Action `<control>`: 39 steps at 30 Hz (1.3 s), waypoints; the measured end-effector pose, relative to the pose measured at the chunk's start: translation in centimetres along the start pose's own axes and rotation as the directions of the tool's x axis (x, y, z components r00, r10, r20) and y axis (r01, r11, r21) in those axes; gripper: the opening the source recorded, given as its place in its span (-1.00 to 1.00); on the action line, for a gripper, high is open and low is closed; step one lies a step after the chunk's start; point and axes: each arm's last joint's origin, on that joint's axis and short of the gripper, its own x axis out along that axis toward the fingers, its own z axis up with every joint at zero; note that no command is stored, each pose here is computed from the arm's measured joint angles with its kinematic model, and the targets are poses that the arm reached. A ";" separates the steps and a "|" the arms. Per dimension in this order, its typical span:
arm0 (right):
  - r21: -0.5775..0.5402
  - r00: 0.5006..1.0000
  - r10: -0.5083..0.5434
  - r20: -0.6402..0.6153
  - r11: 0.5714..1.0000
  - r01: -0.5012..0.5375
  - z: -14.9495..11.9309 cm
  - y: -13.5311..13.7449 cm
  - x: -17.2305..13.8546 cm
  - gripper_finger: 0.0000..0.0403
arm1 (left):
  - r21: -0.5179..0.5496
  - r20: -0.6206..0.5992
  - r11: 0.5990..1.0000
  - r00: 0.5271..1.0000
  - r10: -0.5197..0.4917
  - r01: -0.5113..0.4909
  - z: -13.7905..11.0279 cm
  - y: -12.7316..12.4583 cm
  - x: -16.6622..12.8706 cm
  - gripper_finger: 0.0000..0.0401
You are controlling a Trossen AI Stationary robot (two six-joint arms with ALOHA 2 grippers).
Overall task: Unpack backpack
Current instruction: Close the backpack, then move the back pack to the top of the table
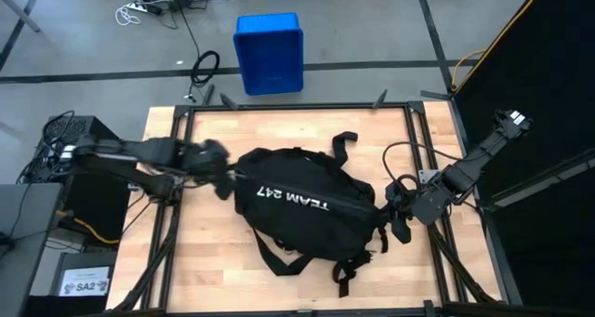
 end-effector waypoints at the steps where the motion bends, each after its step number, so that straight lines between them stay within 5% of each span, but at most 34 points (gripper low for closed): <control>1: 0.003 1.000 -0.011 -0.010 1.000 0.011 -0.1 -0.1 0.0 -1.00 | -0.041 -0.010 0.999 1.000 0.009 -0.009 -1.1 1.1 0.3 -1.00; 8: 0.061 0.997 -0.068 -0.044 0.996 0.071 -0.5 -0.7 -0.1 -1.00 | -0.229 -0.062 0.973 0.998 -0.032 0.017 -6.7 5.8 3.2 -1.00; 13: 0.109 0.995 -0.078 -0.056 0.990 0.084 -0.6 -0.9 -0.2 -1.00 | -0.247 0.018 0.968 0.998 -0.053 0.056 -7.4 6.8 3.2 -1.00; 21: 0.178 0.990 -0.136 -0.031 0.974 0.139 0.5 -1.9 0.3 -0.92 | -0.069 0.187 0.973 0.961 -0.204 0.220 -6.0 5.7 2.3 -0.90; 27: 0.205 0.996 -0.079 -0.032 0.975 0.084 2.4 -2.4 0.3 -0.46 | 0.120 0.360 0.960 0.890 -0.280 0.253 -3.9 5.0 -0.7 -0.58; 31: 0.226 0.998 -0.053 0.041 0.973 0.042 5.0 -2.1 -1.0 -0.02 | 0.251 0.523 0.936 0.779 -0.347 0.248 -2.1 4.6 -4.2 -0.38; 36: 0.191 0.948 -0.117 0.296 0.980 0.061 9.1 -1.7 -3.5 0.43 | 0.400 0.658 0.902 0.636 -0.404 0.161 -0.4 4.1 -6.9 -0.25; 39: 0.148 0.879 -0.118 0.462 0.987 0.055 11.3 -1.4 -4.6 0.58 | 0.442 0.664 0.883 0.604 -0.441 0.159 0.2 3.3 -6.9 -0.25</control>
